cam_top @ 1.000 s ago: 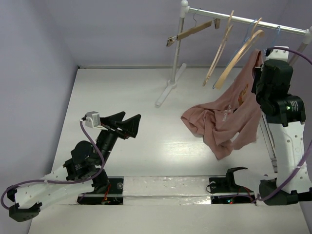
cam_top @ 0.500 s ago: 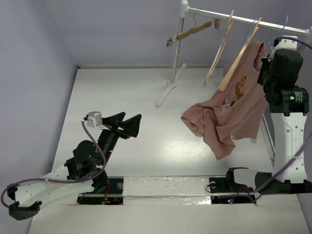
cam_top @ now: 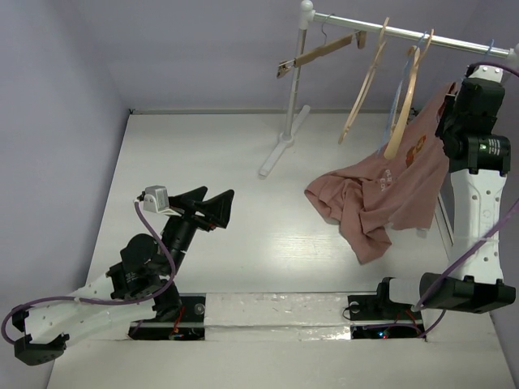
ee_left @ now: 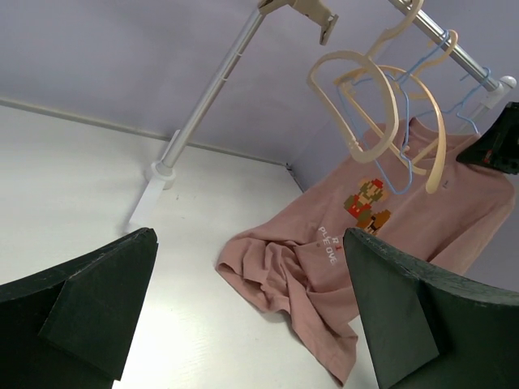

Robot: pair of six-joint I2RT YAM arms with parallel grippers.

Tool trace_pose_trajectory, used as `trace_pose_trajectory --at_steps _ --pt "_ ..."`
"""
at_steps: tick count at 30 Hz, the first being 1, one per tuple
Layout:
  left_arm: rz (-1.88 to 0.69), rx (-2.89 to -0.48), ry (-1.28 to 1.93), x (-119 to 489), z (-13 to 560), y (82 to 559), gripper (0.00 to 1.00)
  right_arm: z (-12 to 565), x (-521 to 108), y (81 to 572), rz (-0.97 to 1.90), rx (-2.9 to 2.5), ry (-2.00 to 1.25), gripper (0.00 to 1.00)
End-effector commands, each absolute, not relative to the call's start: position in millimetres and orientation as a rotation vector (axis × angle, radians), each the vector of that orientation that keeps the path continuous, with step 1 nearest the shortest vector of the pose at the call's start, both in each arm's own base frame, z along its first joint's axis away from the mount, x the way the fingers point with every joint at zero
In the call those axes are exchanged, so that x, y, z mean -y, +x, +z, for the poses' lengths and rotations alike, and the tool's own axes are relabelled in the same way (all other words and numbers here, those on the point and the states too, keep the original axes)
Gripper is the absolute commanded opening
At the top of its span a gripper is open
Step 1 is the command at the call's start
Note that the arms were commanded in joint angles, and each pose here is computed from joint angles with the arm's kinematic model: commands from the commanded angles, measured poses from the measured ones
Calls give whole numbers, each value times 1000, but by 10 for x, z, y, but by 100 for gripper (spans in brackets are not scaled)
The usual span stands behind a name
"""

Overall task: Place the t-shirt on the hanger
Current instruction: Place the hanger at the clothesline, then reset both arms

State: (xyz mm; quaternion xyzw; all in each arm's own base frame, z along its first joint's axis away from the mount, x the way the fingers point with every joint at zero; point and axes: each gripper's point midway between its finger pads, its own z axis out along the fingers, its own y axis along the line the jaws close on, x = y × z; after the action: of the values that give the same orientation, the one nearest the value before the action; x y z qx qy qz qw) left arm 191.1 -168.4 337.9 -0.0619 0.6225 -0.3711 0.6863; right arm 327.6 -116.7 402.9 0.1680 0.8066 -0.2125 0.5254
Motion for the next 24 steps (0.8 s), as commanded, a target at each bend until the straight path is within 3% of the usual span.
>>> trace_pose_trajectory --at_steps 1,11,14,15,17,24 --pt "-857 -1350 -165 1619 3519 1885 98 4137 1197 3420 -460 -1827 436 0" --pt "-863 -1346 -164 1613 3530 1875 98 3963 1143 3235 -414 -1793 490 3" --pt "-856 -1349 -166 1608 3518 1883 99 4019 1160 3123 -417 -1771 536 54" --pt "-853 -1349 -167 1610 3521 1886 99 4042 1149 3092 -407 -1762 544 80" --pt "-844 -1354 -165 1611 3509 1895 99 4189 1133 2967 -393 -1711 558 100" --pt "-784 -1374 -184 1591 3453 1961 99 4608 744 2373 -134 -1540 556 100"
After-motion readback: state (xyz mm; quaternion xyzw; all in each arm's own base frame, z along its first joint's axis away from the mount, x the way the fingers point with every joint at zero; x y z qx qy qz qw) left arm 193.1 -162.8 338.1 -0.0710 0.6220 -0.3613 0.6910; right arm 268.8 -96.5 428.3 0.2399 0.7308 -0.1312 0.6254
